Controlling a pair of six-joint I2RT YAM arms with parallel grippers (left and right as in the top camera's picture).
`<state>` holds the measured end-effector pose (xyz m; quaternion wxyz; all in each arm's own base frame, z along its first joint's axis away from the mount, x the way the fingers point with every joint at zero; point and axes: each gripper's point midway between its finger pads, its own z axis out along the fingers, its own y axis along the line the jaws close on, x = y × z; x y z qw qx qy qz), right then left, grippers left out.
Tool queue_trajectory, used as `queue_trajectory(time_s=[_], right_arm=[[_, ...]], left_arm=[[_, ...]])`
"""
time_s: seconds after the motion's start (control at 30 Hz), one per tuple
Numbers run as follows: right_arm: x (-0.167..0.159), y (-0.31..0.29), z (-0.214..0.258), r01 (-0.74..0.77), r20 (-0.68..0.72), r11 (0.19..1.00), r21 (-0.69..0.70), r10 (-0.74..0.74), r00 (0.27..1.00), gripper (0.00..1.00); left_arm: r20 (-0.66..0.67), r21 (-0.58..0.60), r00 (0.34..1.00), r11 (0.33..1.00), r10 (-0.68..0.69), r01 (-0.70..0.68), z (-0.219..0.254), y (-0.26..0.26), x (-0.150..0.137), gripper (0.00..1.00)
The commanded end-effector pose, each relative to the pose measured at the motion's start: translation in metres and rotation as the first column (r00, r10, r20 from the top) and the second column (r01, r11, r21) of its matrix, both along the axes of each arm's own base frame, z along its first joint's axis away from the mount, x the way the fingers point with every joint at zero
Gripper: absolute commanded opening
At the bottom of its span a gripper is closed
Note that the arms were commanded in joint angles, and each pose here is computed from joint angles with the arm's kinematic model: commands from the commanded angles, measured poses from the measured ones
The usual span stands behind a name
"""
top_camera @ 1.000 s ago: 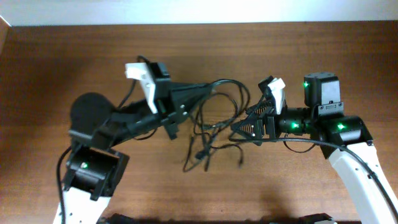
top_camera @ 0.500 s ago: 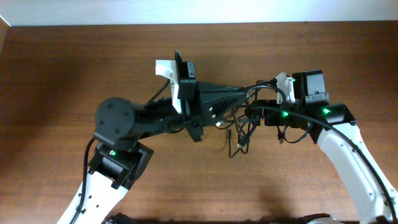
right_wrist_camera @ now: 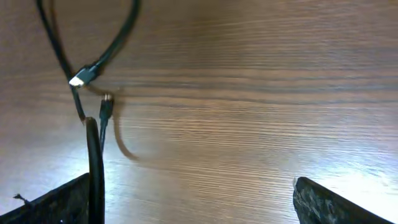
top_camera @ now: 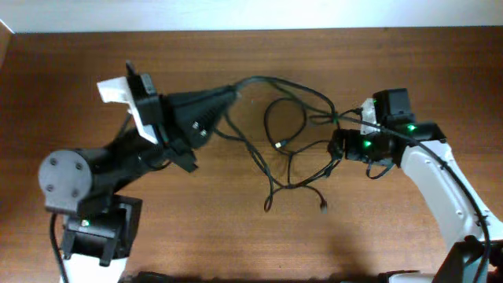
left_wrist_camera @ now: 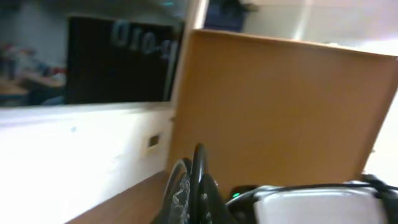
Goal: Untangle cables
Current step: 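Pull the left gripper far left, spreading the cables across the table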
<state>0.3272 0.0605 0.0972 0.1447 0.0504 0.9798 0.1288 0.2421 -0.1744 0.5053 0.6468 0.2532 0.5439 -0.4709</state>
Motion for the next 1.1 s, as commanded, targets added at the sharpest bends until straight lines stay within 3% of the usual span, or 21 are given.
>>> queue_trajectory(time_s=[0.0,0.07,0.27,0.47,0.53,0.6,0.8,0.9,1.0,1.07], right_arm=[[-0.002,-0.022,-0.006,0.068,-0.031,0.997,-0.026,-0.069,0.997,0.99],[-0.002,-0.027,-0.006,0.081,-0.033,0.996,-0.027,-0.082,0.996,0.99],[-0.005,0.006,0.004,-0.155,0.029,0.981,0.114,0.152,0.988,0.99],[-0.007,0.009,0.004,-0.178,0.032,0.976,0.124,0.176,0.984,0.99],[-0.012,0.020,0.008,-0.267,0.060,0.949,0.170,0.261,0.964,0.99],[-0.018,0.020,0.007,-0.281,0.043,0.945,0.167,0.278,0.960,0.94],[-0.028,0.021,0.005,-0.279,0.003,0.942,0.186,0.283,0.959,0.99],[-0.038,0.043,0.018,-0.410,0.083,0.864,0.293,0.404,0.911,0.99],[-0.039,0.048,0.021,-0.418,0.096,0.849,0.323,0.410,0.907,0.99],[-0.048,0.066,0.037,-0.520,0.196,0.753,0.404,0.484,0.853,0.99]], left_arm=[[-0.019,-0.007,0.994,0.994,0.107,-0.107,0.005,0.027,0.010,0.00],[-0.047,-0.002,0.986,0.987,0.159,-0.159,0.000,0.040,0.019,0.00],[-0.171,0.023,0.937,0.952,0.306,-0.307,-0.024,0.083,0.048,0.00],[-0.211,0.033,0.900,0.923,0.382,-0.384,-0.033,0.106,0.059,0.00],[-0.220,0.035,0.882,0.907,0.417,-0.420,-0.035,0.118,0.065,0.00],[-0.235,0.038,0.860,0.888,0.453,-0.458,-0.040,0.133,0.073,0.00],[-0.280,0.047,0.827,0.867,0.488,-0.496,-0.053,0.153,0.090,0.00],[-0.335,0.059,0.809,0.868,0.482,-0.492,-0.066,0.155,0.096,0.00],[-0.342,0.061,0.807,0.868,0.482,-0.492,-0.067,0.155,0.096,0.00],[-0.348,0.062,0.805,0.869,0.480,-0.491,-0.069,0.155,0.096,0.00]])
